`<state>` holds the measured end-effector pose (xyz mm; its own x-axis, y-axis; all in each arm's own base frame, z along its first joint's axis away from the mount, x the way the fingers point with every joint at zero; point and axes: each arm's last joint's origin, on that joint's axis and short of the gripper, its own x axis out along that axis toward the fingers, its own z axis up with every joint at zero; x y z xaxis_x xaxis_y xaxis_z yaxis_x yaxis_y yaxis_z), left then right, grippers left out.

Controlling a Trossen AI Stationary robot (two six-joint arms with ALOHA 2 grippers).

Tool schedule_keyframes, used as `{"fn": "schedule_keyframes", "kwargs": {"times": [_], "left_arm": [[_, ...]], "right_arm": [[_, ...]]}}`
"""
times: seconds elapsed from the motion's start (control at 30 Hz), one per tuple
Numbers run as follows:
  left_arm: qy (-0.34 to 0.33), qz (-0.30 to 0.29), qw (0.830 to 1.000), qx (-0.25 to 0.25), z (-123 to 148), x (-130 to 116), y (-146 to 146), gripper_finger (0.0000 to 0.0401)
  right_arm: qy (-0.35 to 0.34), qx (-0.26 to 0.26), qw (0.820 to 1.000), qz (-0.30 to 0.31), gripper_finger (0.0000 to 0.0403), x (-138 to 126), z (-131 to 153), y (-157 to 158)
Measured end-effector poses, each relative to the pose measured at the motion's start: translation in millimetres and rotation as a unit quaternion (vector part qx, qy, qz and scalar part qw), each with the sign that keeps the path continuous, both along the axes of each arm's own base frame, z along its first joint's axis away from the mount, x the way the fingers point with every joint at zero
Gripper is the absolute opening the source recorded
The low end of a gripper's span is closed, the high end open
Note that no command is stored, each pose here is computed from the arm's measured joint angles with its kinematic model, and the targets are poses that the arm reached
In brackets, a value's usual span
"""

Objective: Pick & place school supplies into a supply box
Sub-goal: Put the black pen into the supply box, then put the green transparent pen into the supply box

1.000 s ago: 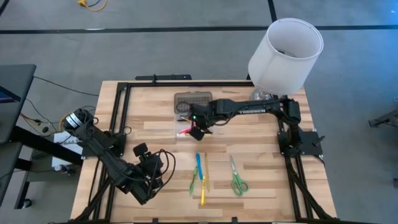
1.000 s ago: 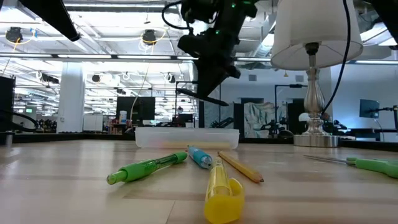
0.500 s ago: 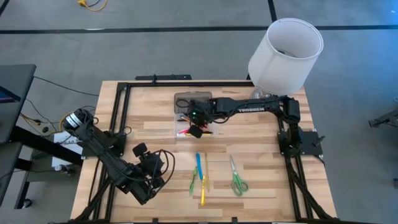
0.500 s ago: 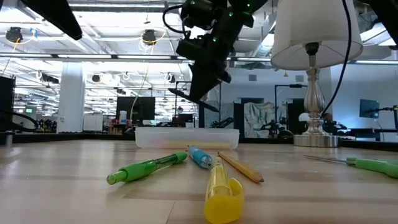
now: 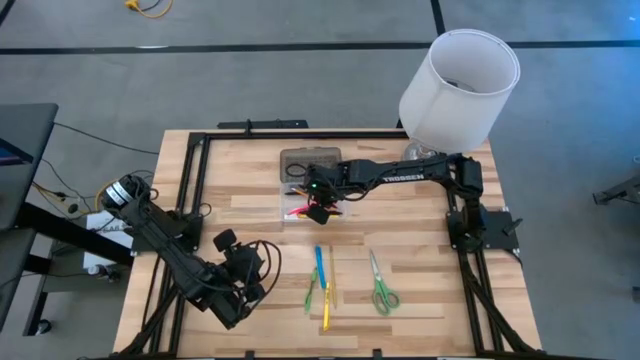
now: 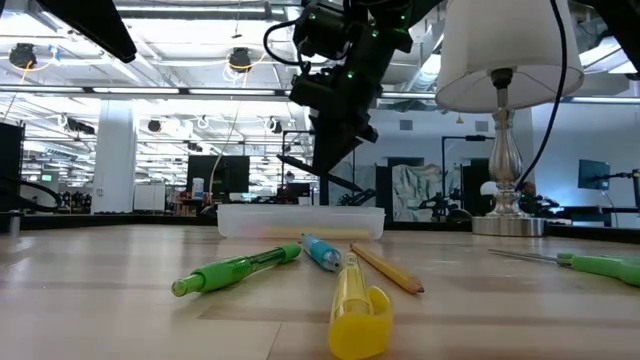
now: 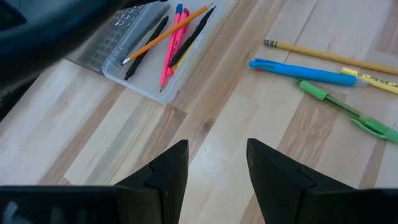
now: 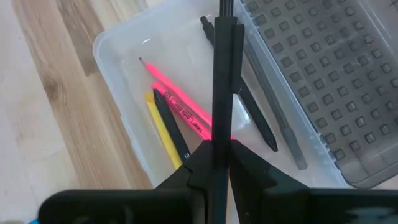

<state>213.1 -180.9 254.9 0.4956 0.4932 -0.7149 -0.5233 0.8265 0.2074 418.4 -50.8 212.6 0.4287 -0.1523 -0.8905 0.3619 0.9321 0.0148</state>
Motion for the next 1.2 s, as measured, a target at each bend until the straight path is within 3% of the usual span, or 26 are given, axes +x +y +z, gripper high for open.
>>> {"fn": "schedule_keyframes", "kwargs": {"times": [0.63,0.97,1.2], "left_arm": [[-0.008,0.005,1.000,0.000,0,0,0,0.0159],[-0.038,0.009,0.999,0.015,1,2,0,0.0159],[-0.040,-0.008,0.999,0.016,2,8,-1,0.0159]], "right_arm": [[0.001,0.005,1.000,-0.005,0.0127,1,2,8],[0.010,0.028,0.999,-0.013,0.0131,-13,24,70],[0.036,0.002,0.999,-0.004,0.0123,-31,27,128]]}}
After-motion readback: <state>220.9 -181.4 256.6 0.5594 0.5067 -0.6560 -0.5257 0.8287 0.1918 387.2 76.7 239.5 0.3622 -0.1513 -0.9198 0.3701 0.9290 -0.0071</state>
